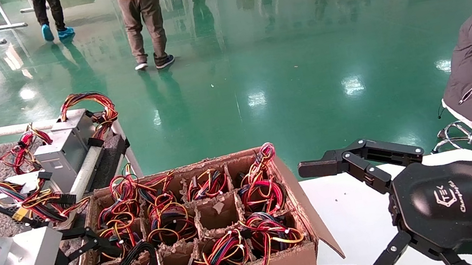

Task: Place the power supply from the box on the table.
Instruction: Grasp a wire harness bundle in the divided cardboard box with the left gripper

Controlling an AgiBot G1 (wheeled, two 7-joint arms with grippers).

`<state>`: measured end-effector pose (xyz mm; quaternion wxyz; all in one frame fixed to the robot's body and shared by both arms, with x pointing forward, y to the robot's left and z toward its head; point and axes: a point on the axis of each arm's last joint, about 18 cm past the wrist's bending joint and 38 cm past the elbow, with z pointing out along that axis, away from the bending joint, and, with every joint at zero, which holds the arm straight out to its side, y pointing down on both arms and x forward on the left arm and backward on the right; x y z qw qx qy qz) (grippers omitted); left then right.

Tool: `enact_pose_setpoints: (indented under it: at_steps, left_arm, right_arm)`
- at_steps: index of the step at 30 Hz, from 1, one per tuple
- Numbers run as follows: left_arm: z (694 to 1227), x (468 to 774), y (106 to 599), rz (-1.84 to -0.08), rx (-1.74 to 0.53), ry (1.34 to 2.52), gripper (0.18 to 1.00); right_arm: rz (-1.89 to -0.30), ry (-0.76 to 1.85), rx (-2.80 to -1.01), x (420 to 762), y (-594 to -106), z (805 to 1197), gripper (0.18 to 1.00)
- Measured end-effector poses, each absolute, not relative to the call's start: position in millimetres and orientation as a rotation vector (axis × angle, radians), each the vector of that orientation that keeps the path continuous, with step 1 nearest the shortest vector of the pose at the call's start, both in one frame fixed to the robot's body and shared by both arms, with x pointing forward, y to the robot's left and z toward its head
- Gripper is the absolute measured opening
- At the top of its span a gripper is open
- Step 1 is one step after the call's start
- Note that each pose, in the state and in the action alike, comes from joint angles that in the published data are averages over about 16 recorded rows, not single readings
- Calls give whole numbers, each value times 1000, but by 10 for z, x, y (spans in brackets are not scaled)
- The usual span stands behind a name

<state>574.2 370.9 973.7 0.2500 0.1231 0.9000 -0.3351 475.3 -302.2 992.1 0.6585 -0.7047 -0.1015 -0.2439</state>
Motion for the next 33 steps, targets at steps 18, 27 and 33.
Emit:
enact_pose_setpoints:
  at_steps: [18, 27, 33]
  left_arm:
    - [9720, 5766, 3691, -930, 339, 2444, 934]
    - [9715, 5763, 3690, -941, 336, 2443, 806]
    - [9710, 5759, 3696, -948, 331, 2443, 705]
  right_arm:
    - [-552, -230, -1595, 4753, -3022, 9921, 1001]
    - [-552, -230, -1595, 4753, -3022, 9921, 1001]
    - [-552, -230, -1595, 4753, -3022, 9921, 1001]
